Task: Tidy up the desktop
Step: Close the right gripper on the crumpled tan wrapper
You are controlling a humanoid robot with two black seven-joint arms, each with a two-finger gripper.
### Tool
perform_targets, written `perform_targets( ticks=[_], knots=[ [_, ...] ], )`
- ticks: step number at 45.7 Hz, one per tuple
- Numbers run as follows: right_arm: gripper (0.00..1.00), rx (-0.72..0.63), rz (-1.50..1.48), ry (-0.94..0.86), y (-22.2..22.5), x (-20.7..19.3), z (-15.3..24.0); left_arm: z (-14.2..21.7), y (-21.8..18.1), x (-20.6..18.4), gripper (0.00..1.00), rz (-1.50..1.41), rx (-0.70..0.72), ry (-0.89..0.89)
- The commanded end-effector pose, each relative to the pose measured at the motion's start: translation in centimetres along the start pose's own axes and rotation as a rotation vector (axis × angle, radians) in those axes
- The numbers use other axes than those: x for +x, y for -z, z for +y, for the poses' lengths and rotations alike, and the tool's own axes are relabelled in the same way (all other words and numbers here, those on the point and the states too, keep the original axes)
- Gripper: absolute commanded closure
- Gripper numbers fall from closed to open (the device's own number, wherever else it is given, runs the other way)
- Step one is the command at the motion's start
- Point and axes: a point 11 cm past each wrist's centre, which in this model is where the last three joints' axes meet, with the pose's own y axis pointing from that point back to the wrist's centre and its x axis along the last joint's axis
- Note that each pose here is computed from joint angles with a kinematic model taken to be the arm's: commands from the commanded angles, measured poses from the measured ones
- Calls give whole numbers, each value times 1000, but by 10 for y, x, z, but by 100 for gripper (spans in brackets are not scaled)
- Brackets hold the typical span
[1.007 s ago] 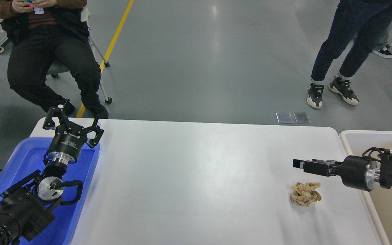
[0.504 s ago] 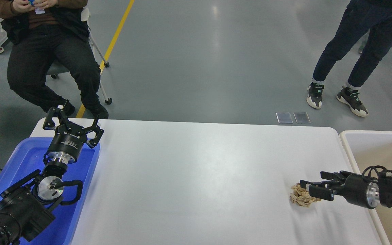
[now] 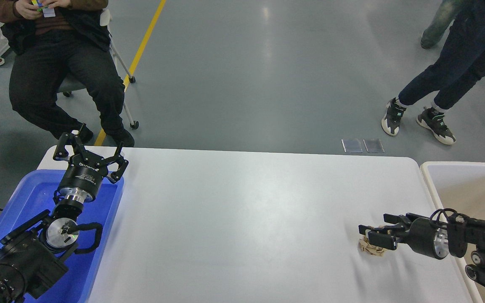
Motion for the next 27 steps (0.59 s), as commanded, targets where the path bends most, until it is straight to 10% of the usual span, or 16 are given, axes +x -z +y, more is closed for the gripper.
perform_targets(
  ticks=[1,27],
  knots=[
    [0,-1,14,19,0,-12,-7,0,0,0,0,0,-1,0],
    [0,-7,38,33,-4,-28,-14,0,0,0,0,1,0,-2]
  ],
)
